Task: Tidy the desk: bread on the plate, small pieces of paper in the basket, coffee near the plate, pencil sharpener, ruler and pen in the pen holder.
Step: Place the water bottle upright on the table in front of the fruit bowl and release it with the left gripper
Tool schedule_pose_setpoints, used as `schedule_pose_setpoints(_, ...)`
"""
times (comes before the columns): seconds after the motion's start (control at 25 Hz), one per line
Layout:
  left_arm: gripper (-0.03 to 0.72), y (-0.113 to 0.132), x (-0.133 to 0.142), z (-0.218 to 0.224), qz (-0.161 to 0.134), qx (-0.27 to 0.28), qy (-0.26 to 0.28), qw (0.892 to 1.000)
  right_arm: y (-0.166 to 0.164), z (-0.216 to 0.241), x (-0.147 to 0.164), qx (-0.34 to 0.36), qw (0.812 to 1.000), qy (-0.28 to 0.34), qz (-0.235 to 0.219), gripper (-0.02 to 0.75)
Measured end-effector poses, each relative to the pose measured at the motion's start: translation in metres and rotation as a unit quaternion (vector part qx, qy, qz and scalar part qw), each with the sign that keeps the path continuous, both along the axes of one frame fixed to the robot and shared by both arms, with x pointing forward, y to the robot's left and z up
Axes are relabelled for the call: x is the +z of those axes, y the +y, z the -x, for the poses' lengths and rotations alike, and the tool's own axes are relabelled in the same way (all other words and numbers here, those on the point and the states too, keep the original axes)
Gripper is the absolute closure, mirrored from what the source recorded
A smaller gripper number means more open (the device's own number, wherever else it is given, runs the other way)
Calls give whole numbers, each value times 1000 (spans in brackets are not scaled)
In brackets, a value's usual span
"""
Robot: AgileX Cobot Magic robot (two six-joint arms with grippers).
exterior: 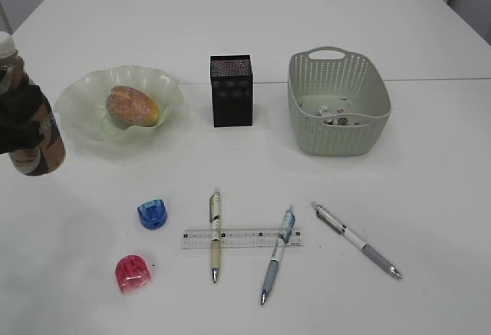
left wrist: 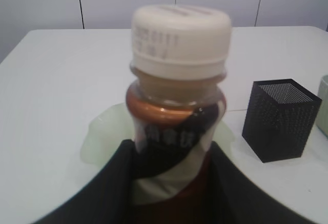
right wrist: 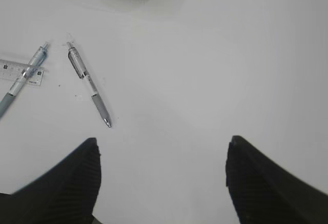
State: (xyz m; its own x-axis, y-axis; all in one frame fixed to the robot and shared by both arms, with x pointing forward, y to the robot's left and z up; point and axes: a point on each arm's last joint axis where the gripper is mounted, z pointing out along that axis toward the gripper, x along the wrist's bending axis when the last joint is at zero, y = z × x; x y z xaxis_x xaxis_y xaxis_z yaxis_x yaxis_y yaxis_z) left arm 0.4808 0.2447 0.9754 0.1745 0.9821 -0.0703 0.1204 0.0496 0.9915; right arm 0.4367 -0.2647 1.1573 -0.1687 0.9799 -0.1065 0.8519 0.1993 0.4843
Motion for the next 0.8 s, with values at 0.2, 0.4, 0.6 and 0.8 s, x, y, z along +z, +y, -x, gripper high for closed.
schedule_pose_setpoints(0.2,440,-2,-40,-16,-9,11,11,1000,-1,0,0,-1,1000,-1,4,177)
schedule_pose_setpoints(0.4,439,-5,-74,-27,-25,9,66,998,-3,0,0,-3,1000,-3,15,177)
schedule_pose_setpoints(0.6,439,-10,-80,-42,-26,2,60,998,-4,0,1,-4,1000,-5,19,177)
schedule_pose_setpoints(0.8,439,-13,-91,-51,-29,0,69,997,-5,0,1,-5,1000,-6,26,177)
